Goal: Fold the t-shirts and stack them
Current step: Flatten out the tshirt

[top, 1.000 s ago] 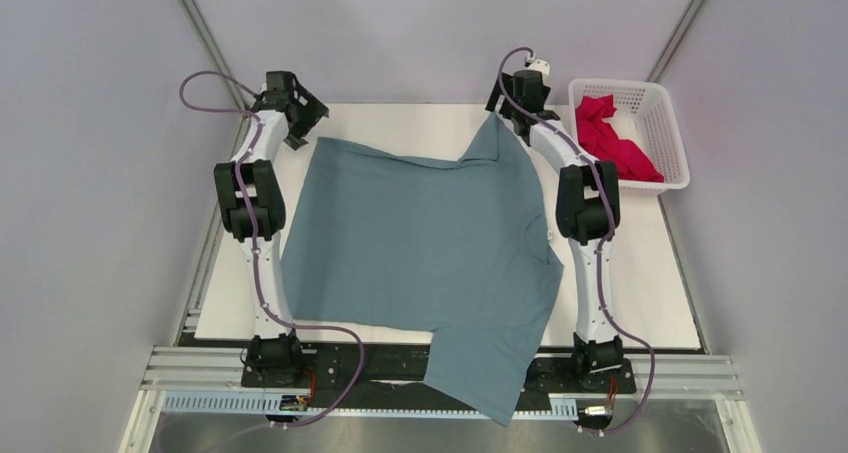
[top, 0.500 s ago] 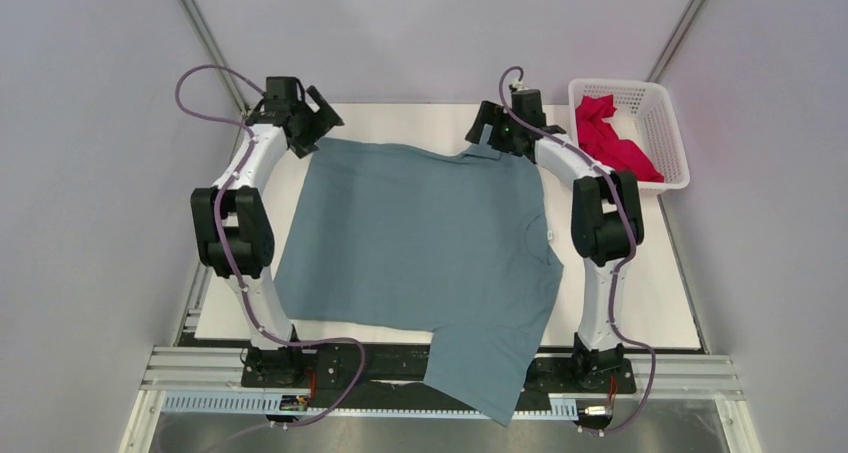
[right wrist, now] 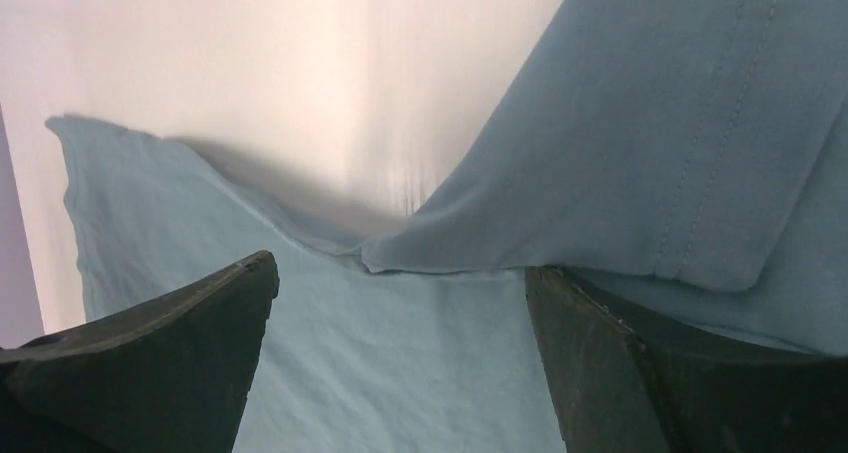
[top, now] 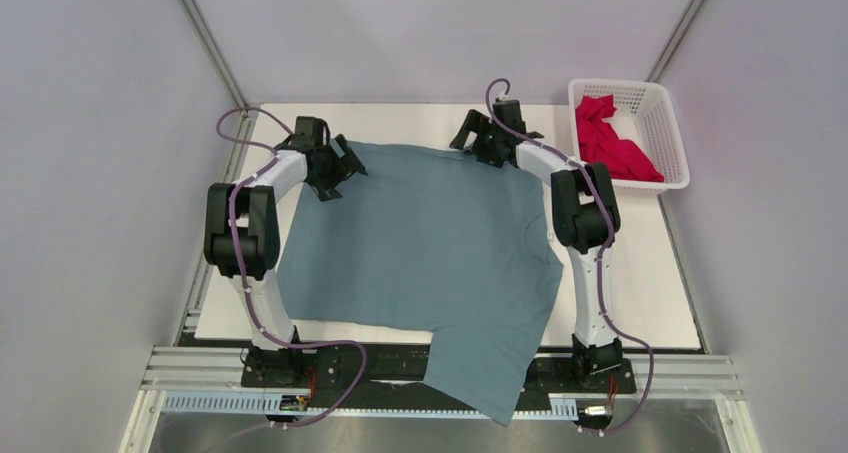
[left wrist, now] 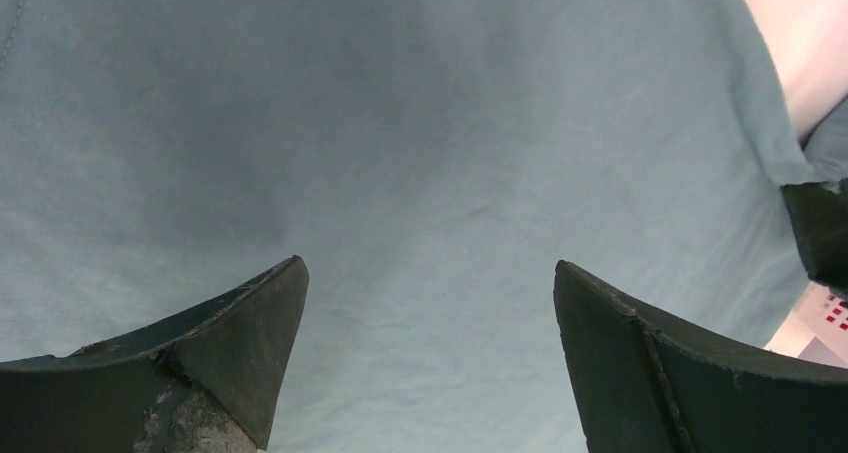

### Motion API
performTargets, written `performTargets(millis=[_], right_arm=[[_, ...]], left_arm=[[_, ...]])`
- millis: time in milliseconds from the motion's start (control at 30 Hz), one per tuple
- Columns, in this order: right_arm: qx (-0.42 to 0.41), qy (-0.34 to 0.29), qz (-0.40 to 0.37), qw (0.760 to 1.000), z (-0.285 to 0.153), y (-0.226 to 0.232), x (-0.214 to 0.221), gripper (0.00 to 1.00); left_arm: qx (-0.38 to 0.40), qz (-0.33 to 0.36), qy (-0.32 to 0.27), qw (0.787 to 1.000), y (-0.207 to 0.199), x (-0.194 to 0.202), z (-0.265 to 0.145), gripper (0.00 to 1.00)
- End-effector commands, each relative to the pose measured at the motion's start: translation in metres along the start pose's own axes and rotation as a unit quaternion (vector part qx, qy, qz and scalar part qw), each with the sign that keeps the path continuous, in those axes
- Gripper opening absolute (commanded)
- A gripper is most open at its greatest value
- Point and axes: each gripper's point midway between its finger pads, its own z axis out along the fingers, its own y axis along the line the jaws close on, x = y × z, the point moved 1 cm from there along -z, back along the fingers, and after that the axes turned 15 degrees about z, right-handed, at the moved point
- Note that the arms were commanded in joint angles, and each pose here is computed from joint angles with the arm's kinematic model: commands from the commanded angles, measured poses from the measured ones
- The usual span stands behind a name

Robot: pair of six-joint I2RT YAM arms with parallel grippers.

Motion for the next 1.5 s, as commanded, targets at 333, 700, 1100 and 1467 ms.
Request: performTargets(millis=[333,700,1100,1467], right_arm=[[-0.126,-0.213,-0.004,0.969,0.063,0.074,-0.105,1.0],[-0.186,-0.323,-0.144,0.916,0.016,0.141,-0.158,1.0],[-0.235,-0.316,-0.372,0.841,0.052,0.167,-0.11,1.0],[-0.165,-0.264,-0.311,0.898,-0.017,0.166,-0.135,1.0]], left_arm=[[0.019,0.022,-0.017,0.999,-0.001,-0.001,0.001,1.0],[0.009,0.019,-0.012,1.0,0.0,-0.004,0.0,1.0],[0.004,0.002,0.01,1.0,0.004,0.015,-0.011,1.0],[0.001,0.005,0.019,1.0,0.006,0.019,-0.016,1.0]])
